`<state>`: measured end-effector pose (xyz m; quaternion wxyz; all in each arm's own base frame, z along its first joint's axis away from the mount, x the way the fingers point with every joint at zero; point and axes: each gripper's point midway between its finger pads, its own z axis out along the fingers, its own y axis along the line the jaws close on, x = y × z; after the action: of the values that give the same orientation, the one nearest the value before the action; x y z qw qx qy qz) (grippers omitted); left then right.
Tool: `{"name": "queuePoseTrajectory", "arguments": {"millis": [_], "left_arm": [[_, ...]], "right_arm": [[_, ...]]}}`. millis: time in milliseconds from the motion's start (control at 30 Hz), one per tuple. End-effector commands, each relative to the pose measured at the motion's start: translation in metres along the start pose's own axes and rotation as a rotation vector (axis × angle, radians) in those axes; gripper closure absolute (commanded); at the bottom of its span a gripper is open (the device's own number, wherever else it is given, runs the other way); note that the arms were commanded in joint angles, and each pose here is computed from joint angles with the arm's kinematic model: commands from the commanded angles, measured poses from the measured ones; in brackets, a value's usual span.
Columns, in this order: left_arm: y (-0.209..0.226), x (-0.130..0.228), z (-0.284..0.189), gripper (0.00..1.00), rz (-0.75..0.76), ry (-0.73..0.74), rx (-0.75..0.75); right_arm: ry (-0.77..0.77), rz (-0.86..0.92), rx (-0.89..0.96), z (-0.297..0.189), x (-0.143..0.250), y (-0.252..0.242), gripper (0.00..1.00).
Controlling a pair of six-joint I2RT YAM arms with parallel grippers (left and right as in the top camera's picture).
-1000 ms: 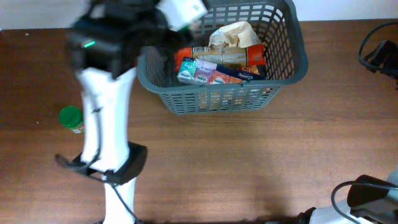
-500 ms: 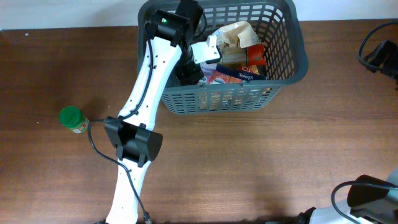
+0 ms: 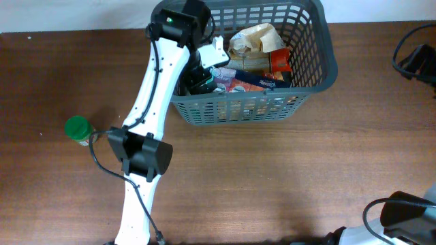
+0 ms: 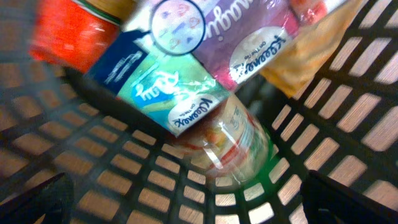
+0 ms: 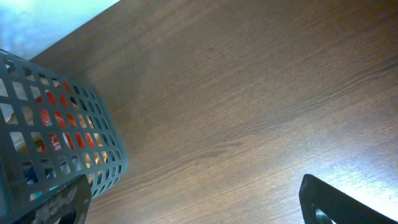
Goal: Pack container
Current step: 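Lift the jar with the left gripper and lower it into the basket, then withdraw the left gripper and grasp the second green-lidded jar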
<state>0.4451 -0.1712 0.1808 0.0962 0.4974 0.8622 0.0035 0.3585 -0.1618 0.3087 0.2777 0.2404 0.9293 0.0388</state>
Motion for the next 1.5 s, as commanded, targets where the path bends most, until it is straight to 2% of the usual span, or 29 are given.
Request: {"name": "queuePoseTrajectory", "arguments": {"millis": [0,100,200,367,400,500,567,667,767,867,1067,1200,1467], "left_arm": [[0.014,-0.008,-0.088,0.01,-0.108,-0.201,-0.147],[0.029,0.0,-0.13,0.01,-0.181,-0.298,-0.231],[0.061,0.029,-0.156,0.01,-0.341,-0.328,-0.318],[0.12,0.12,-0.152,0.01,-0.792,-0.257,-0.375],[0.131,0.144,-0.148,0.01,-0.906,-0.237,-0.372],[0.148,0.196,-0.13,0.02,-1.123,-0.191,-0.316],[0.151,0.22,-0.113,0.05,-1.197,-0.173,-0.236],[0.147,0.253,-0.079,0.17,-1.295,-0.103,-0.105],[0.131,0.282,-0.042,0.25,-1.364,0.019,-0.001],[0.116,0.302,-0.014,0.25,-1.394,0.118,0.061],[0.103,0.34,0.034,0.23,-1.393,0.297,0.019],[0.1,0.353,0.055,0.18,-1.384,0.345,-0.012],[0.102,0.356,0.081,0.18,-1.377,0.327,-0.027]], "right_arm": [[-0.001,-0.001,-0.012,0.0,0.0,0.002,0.01],[-0.001,-0.001,-0.012,0.0,0.0,0.002,0.01],[-0.001,-0.001,-0.012,0.0,0.0,0.002,0.01],[-0.001,-0.001,-0.012,0.0,0.0,0.002,0.01],[-0.001,-0.001,-0.012,0.0,0.0,0.002,0.01],[-0.001,-0.001,-0.012,0.0,0.0,0.002,0.01],[-0.001,-0.001,-0.012,0.0,0.0,0.002,0.01],[-0.001,-0.001,-0.012,0.0,0.0,0.002,0.01],[-0.001,-0.001,-0.012,0.0,0.0,0.002,0.01],[-0.001,-0.001,-0.012,0.0,0.0,0.002,0.01],[-0.001,-0.001,-0.012,0.0,0.0,0.002,0.01],[-0.001,-0.001,-0.012,0.0,0.0,0.002,0.01],[-0.001,-0.001,-0.012,0.0,0.0,0.002,0.01]]}}
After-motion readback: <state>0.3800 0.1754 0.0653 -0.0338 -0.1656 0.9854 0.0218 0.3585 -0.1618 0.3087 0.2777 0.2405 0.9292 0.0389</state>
